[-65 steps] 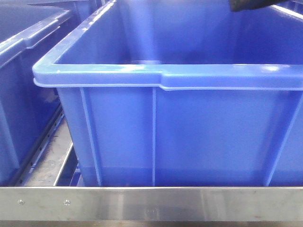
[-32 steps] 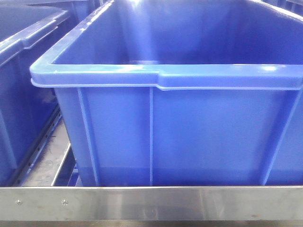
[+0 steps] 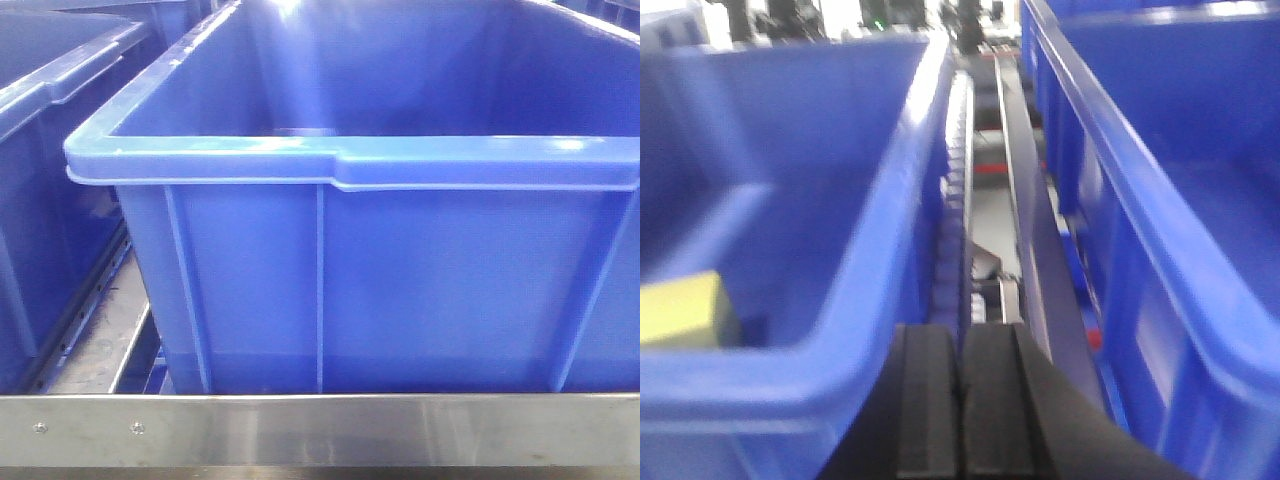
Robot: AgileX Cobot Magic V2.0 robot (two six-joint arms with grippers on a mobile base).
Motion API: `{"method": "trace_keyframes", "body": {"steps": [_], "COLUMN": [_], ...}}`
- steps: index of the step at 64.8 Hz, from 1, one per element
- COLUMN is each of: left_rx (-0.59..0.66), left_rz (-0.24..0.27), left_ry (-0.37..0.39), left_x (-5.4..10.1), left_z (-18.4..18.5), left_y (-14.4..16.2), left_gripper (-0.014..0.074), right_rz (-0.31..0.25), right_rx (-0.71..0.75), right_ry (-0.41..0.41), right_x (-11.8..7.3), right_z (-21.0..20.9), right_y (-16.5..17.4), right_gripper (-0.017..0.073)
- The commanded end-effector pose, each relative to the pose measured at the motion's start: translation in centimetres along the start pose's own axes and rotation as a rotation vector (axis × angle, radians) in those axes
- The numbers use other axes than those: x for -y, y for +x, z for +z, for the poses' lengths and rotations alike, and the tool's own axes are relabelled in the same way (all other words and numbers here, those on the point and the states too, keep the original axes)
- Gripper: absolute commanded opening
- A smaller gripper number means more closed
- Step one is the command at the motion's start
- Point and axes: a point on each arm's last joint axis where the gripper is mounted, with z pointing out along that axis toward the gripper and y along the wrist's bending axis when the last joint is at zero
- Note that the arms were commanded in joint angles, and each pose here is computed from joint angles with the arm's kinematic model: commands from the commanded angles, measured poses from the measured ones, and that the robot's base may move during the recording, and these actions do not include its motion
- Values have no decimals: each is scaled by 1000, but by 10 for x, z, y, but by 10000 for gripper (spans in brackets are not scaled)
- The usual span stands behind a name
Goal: Place yellow foam block on left shelf second layer
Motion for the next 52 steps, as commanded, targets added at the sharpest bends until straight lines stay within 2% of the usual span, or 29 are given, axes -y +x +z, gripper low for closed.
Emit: {"method": "trace_keyframes", "body": {"steps": [1,52], "left_rx": [74,74], "left_rz": [-7,-7], "left_ry": [23,23], "left_x": [2,2], "left_z": [0,0], "left_y": [0,0], "left_gripper": [137,137], "right_rz": [-6,-7], "right_rx": [108,110], "right_ry": [-3,14], "right_x": [-1,0], "right_z": [-2,-2], "right_y": [-12,-12], "right_gripper": [55,55]}}
